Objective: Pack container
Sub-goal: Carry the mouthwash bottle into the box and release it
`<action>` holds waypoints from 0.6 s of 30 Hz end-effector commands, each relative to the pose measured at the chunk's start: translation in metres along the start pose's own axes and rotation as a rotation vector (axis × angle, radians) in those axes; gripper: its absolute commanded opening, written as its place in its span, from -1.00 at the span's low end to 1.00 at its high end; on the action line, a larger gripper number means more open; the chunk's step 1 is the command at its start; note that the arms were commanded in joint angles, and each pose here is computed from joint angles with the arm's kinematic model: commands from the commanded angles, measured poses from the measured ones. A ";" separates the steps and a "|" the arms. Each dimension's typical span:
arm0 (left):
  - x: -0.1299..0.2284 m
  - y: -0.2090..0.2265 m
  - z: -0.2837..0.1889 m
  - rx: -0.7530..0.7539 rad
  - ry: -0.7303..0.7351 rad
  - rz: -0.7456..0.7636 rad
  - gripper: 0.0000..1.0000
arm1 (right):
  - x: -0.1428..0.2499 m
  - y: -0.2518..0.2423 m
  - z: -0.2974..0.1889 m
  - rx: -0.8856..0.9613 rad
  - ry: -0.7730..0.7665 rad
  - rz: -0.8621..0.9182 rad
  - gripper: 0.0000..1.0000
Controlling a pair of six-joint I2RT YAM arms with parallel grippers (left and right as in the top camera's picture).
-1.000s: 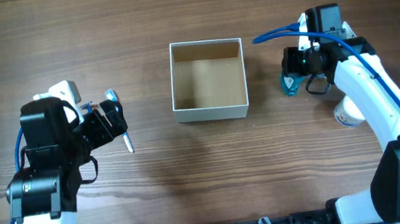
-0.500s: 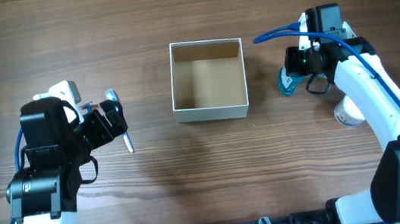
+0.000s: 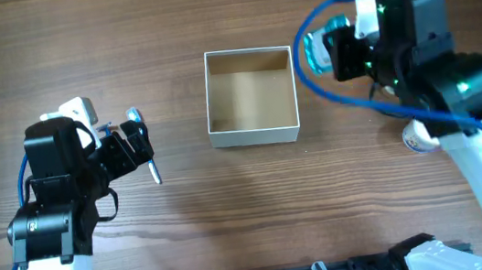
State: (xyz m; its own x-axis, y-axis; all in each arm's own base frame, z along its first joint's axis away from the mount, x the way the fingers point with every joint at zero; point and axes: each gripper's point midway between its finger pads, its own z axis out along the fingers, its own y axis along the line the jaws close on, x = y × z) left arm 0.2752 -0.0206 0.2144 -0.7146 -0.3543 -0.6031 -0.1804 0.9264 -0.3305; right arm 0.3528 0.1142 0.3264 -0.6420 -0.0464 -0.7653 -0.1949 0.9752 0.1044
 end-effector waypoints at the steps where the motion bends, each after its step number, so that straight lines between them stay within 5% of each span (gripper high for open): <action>1: -0.005 -0.007 -0.004 0.027 -0.009 0.001 1.00 | -0.021 0.037 -0.001 -0.018 -0.043 0.032 -0.92; 9: -0.005 -0.007 -0.004 0.027 -0.009 0.001 0.99 | 0.019 0.106 0.115 0.010 0.092 0.064 -0.92; 18: -0.005 -0.007 -0.004 0.027 -0.009 0.001 0.99 | 0.061 0.124 0.198 0.037 0.175 0.115 -0.92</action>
State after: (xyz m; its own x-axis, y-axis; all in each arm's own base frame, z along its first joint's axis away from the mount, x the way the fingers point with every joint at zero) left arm 0.2749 -0.0207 0.2141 -0.7159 -0.3540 -0.6018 -0.1805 0.9265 -0.3302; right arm 0.4235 0.2731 0.1674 -0.7969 -0.0158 -0.6040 -0.1325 0.9799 0.1492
